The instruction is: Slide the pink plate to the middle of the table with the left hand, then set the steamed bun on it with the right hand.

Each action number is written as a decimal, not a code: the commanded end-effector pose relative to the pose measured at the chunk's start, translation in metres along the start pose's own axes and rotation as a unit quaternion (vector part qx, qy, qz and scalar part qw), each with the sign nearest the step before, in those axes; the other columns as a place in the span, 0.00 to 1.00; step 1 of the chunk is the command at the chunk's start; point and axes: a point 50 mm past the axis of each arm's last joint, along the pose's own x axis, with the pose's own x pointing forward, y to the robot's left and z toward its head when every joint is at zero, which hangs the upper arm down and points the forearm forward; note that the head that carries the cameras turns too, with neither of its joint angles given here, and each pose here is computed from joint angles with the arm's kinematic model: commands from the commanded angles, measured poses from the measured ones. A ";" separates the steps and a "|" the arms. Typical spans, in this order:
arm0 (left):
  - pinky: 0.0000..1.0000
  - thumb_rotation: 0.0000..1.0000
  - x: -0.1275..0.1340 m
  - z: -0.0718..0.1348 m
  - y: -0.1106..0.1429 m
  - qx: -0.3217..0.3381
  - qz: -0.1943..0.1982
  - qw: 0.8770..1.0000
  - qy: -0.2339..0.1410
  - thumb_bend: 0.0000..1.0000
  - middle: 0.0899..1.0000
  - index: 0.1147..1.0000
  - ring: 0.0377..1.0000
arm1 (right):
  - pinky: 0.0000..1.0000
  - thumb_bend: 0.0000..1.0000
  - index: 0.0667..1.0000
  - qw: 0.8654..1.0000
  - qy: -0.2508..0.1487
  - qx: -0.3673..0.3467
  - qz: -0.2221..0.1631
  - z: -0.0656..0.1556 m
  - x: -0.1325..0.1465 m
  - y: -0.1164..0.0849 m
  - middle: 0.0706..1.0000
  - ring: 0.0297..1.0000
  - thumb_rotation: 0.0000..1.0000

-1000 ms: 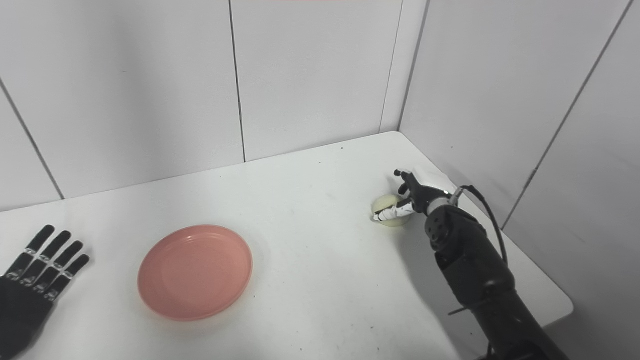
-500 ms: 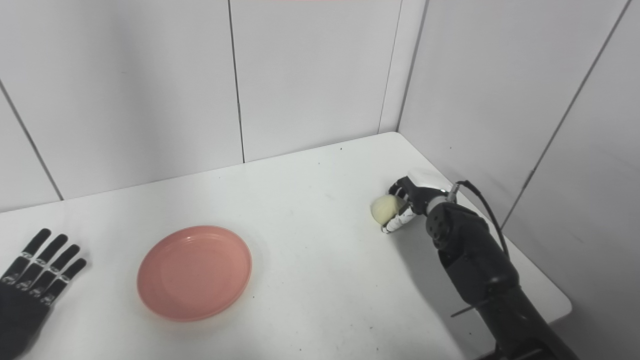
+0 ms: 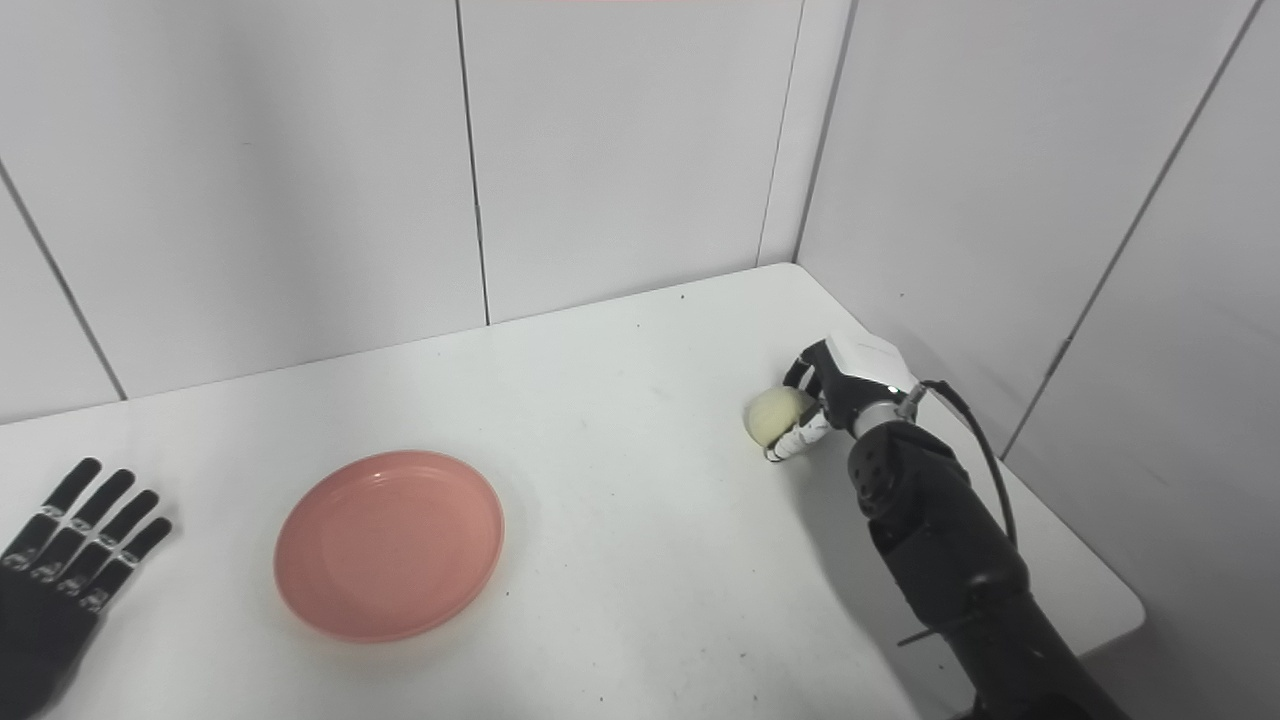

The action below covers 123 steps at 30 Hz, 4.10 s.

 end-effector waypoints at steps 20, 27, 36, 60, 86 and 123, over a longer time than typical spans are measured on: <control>0.91 0.89 -0.001 -0.075 -0.037 -0.004 0.055 0.993 0.101 0.68 0.93 0.92 0.92 | 0.42 0.52 0.49 0.969 -0.216 0.043 -0.109 0.089 -0.011 -0.062 0.44 0.39 0.00; 0.94 0.95 0.014 -0.086 -0.067 0.000 0.056 0.993 0.106 0.66 0.95 0.95 0.94 | 0.46 0.52 0.49 0.952 -0.294 0.038 -0.074 0.164 -0.028 -0.053 0.44 0.40 0.00; 0.97 1.00 0.030 -0.096 -0.085 0.010 0.048 0.992 0.113 0.63 0.97 0.98 0.96 | 0.38 0.51 0.50 0.918 -0.387 0.083 -0.038 0.231 -0.055 -0.032 0.44 0.38 0.00; 0.96 1.00 0.031 -0.093 -0.093 0.020 0.050 0.992 0.115 0.63 0.95 0.96 0.95 | 0.39 0.51 0.50 0.893 -0.439 0.084 0.060 0.270 -0.097 0.028 0.45 0.37 0.00; 0.97 1.00 0.027 -0.088 -0.098 0.028 0.045 0.992 0.117 0.62 0.96 0.97 0.95 | 0.31 0.51 0.51 0.897 -0.404 -0.056 0.169 0.272 -0.089 0.080 0.42 0.34 0.00; 0.96 1.00 0.027 -0.087 -0.093 0.024 0.054 0.992 0.116 0.63 0.95 0.96 0.94 | 0.77 0.96 0.97 0.897 -0.419 0.028 0.139 0.259 -0.143 -0.030 0.94 0.89 0.39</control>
